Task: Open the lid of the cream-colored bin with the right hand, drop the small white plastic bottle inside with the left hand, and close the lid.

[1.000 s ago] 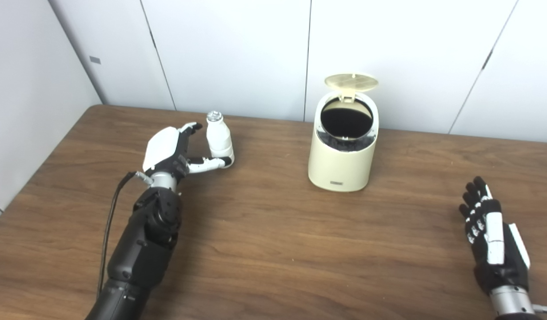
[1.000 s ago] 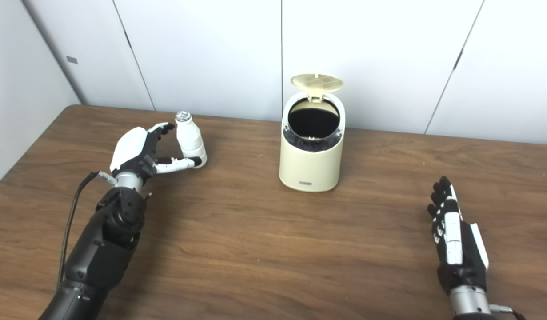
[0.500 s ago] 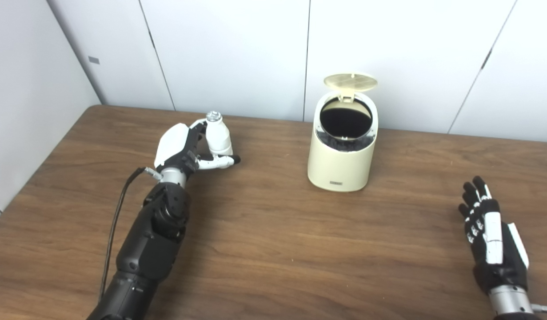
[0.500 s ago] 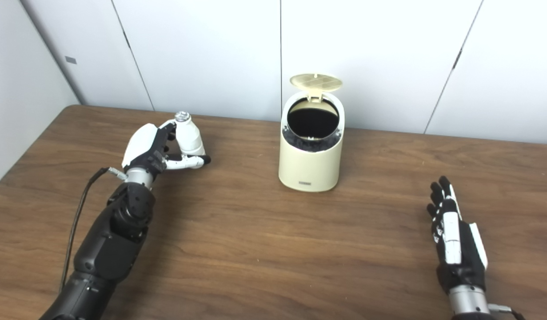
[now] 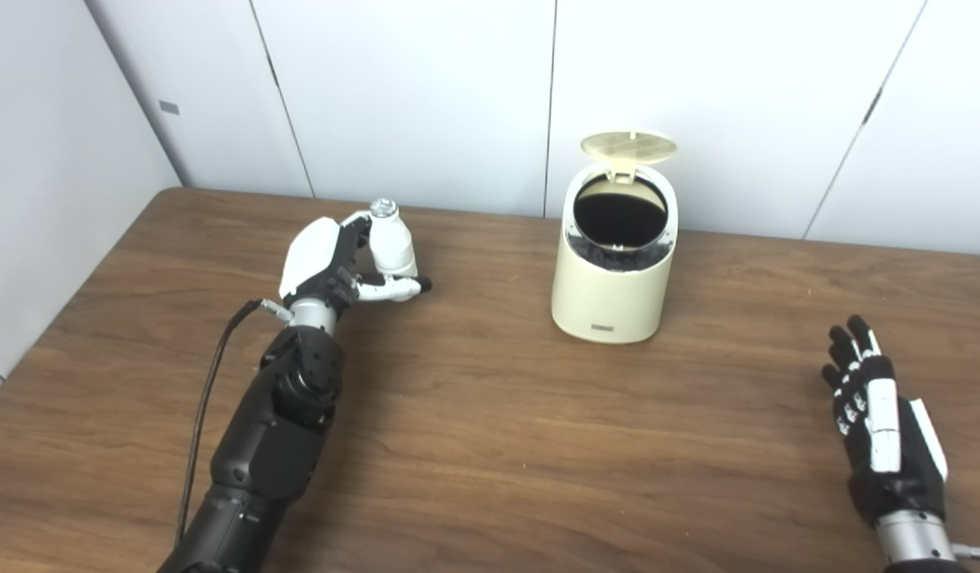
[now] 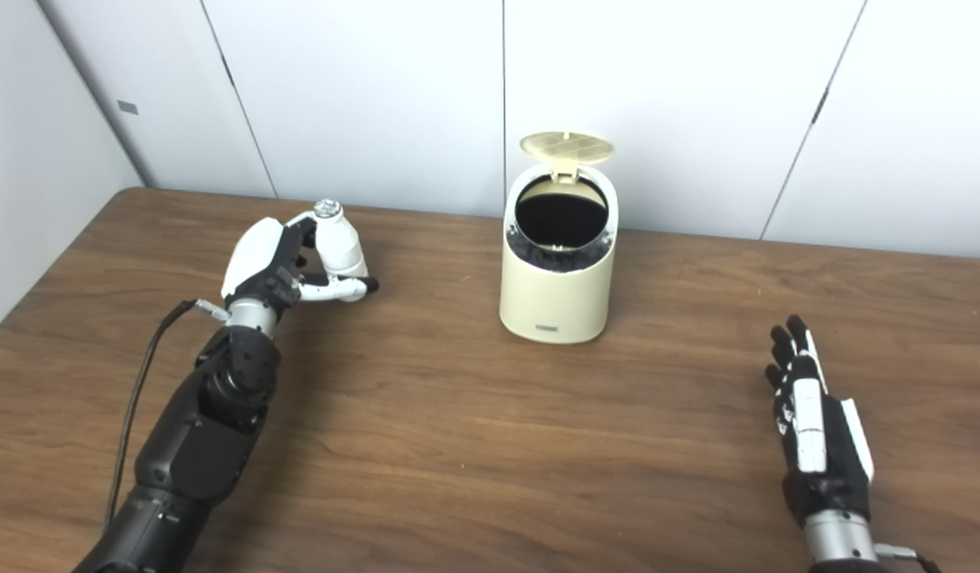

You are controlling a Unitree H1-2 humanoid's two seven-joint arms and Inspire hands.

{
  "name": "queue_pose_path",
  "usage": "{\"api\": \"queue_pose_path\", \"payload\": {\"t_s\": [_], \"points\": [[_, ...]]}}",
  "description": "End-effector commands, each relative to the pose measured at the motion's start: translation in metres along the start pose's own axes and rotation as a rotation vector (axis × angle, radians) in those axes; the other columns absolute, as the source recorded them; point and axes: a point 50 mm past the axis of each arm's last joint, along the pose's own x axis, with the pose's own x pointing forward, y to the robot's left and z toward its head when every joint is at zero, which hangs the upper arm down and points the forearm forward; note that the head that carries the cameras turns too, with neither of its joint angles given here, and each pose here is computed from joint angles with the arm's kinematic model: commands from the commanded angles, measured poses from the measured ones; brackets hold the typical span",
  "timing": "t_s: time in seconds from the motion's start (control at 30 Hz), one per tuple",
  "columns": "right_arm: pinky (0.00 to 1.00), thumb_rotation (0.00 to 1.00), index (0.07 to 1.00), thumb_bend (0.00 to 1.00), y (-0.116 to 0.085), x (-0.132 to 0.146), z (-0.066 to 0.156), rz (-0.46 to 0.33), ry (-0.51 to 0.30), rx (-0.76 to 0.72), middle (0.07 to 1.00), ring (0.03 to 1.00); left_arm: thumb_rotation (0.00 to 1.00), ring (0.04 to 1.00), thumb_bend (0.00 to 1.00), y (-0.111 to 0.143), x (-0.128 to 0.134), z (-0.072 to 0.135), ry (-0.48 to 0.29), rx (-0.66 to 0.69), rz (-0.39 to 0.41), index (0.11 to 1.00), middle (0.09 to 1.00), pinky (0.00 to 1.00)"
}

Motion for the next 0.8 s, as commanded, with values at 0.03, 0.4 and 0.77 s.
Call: {"api": "queue_pose_path", "payload": {"t_s": [0.03,0.4,0.77], "points": [[1.0,1.0,1.0,0.61,-0.0001,0.0069,0.0115,-0.003,-0.06,0.004,0.967,1.0,0.03,0.513,0.85,0.0148,0.0145,0.0163,-0.096,-0.058,0.12,0.666,0.584,0.44],[1.0,1.0,0.996,0.6,-0.0002,0.0054,0.0137,-0.01,-0.063,0.019,0.935,1.0,0.0,0.446,0.5,0.0077,0.0185,0.0178,-0.164,-0.147,0.148,0.476,0.501,0.41],[1.0,1.0,0.991,0.61,0.0002,0.005,0.0104,-0.013,-0.056,0.0,0.916,0.999,0.0,0.447,0.5,0.0124,0.0112,0.0243,-0.182,-0.158,0.167,0.477,0.5,0.41]]}}
